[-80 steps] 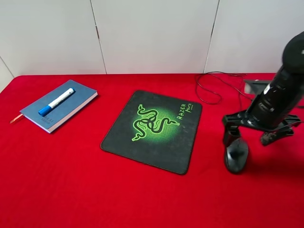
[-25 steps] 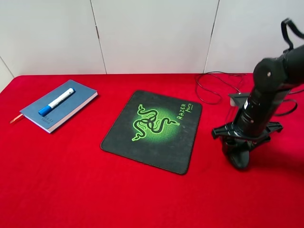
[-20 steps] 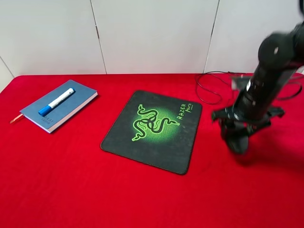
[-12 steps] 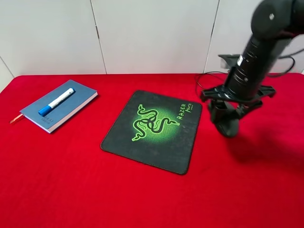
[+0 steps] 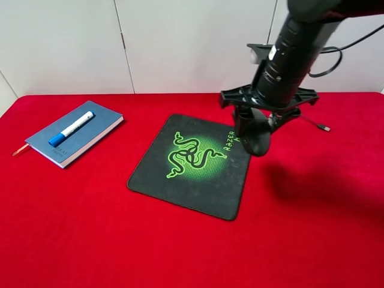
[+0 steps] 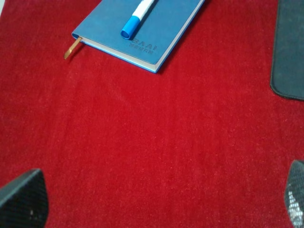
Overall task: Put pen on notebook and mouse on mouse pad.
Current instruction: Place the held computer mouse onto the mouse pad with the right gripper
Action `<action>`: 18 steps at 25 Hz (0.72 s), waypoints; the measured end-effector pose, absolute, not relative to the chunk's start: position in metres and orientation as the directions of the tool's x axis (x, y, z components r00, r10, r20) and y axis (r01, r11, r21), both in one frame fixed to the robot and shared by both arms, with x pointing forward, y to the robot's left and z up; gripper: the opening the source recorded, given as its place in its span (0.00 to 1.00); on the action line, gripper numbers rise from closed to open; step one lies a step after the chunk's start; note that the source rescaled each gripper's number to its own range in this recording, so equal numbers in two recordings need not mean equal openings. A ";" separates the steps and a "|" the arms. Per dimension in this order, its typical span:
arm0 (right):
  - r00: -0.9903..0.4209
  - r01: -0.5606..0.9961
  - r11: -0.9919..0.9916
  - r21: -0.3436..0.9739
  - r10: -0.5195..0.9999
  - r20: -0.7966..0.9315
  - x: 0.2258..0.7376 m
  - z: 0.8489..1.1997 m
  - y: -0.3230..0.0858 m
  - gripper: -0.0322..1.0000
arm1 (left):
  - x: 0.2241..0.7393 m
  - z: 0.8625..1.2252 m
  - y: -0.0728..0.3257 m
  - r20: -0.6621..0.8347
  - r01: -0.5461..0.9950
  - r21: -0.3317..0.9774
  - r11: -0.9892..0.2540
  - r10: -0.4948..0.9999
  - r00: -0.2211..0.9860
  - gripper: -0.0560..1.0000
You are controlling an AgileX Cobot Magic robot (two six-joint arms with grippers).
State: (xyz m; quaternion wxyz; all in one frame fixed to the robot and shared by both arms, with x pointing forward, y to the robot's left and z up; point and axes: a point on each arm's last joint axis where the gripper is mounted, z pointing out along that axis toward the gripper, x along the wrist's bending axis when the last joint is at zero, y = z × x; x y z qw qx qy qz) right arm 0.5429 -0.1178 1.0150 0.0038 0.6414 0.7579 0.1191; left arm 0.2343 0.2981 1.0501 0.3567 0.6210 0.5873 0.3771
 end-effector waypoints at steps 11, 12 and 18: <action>-0.234 0.968 0.217 0.127 0.962 0.141 0.556 0.984 -0.046 0.03 | 0.234 1.050 0.298 0.049 0.460 0.886 -0.056 0.998 0.026 1.00; -0.243 0.966 0.226 0.126 0.960 0.141 0.557 0.980 -0.039 0.03 | 0.234 1.050 0.298 0.049 0.460 0.886 -0.056 0.998 0.026 1.00; -0.255 0.964 0.240 0.116 0.957 0.140 0.572 0.953 -0.004 0.03 | 0.234 1.050 0.298 0.049 0.460 0.886 -0.056 0.998 0.026 1.00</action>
